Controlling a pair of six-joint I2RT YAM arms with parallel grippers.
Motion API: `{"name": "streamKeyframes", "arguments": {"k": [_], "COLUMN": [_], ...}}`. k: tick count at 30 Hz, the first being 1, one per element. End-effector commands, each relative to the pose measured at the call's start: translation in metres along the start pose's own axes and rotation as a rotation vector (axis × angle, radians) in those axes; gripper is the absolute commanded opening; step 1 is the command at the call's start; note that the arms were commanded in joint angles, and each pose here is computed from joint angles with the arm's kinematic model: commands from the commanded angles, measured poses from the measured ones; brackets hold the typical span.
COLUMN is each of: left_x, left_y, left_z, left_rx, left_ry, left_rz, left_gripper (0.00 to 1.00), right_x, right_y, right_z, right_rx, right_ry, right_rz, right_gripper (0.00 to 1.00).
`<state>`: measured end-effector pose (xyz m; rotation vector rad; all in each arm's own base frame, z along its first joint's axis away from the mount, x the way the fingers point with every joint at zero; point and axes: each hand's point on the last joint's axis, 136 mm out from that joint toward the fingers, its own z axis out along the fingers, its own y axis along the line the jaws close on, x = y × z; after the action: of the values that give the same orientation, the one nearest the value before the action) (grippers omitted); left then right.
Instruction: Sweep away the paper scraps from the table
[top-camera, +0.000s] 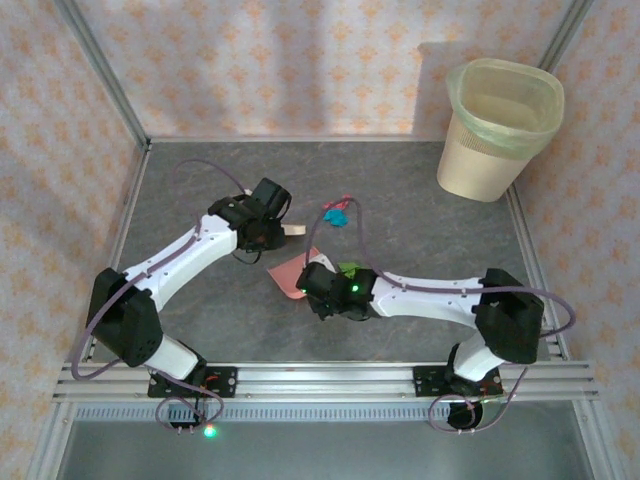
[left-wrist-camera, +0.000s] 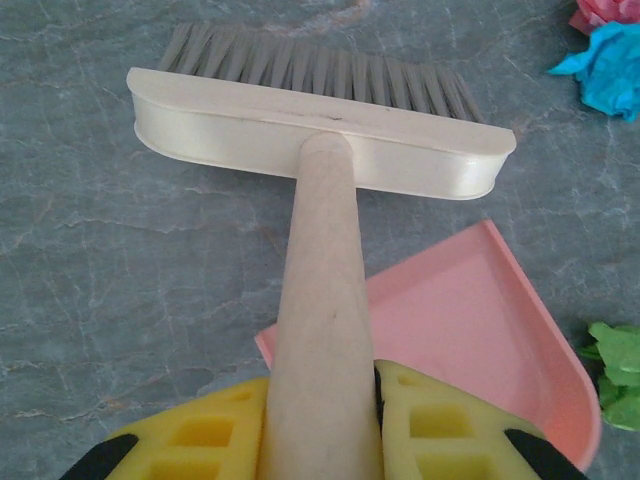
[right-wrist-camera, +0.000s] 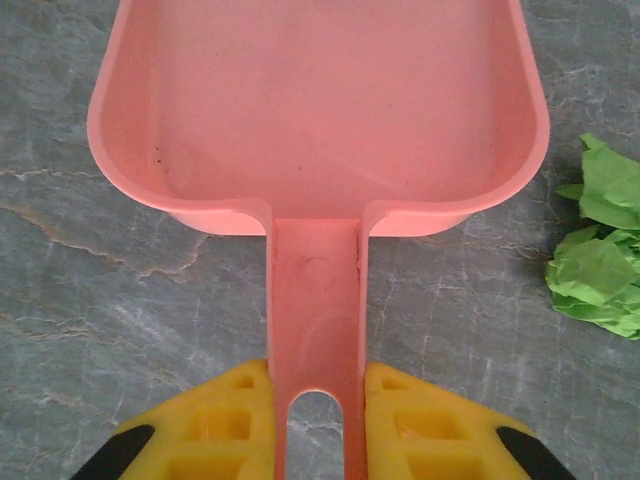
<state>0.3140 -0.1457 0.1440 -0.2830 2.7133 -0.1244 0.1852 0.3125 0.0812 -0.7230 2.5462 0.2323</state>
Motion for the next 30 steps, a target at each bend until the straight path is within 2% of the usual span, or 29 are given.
{"name": "streamKeyframes", "arguments": {"k": [1, 8, 17, 23, 30], "left_x": [0.015, 0.051, 0.090, 0.089, 0.072], "left_y": [0.002, 0.001, -0.012, 0.000, 0.011], "left_z": [-0.008, -0.014, -0.037, -0.047, -0.061], "left_rx": [0.047, 0.141, 0.343, 0.321, 0.297], "left_ry": [0.043, 0.120, 0.217, 0.172, 0.072], "left_rz": [0.008, 0.000, -0.018, -0.020, -0.055], "left_gripper": [0.00, 0.00, 0.00, 0.00, 0.00], "right_x": [-0.004, 0.003, 0.000, -0.004, -0.006], "right_y": [-0.004, -0.008, -0.007, -0.007, -0.012], "right_z": [0.008, 0.029, 0.038, 0.037, 0.031], "right_rx": [0.053, 0.101, 0.106, 0.101, 0.098], "right_ry": [-0.027, -0.003, -0.032, -0.064, -0.103], "right_rz": [-0.009, -0.012, -0.002, 0.006, 0.022], "right_gripper": [0.00, 0.00, 0.00, 0.00, 0.00]}}
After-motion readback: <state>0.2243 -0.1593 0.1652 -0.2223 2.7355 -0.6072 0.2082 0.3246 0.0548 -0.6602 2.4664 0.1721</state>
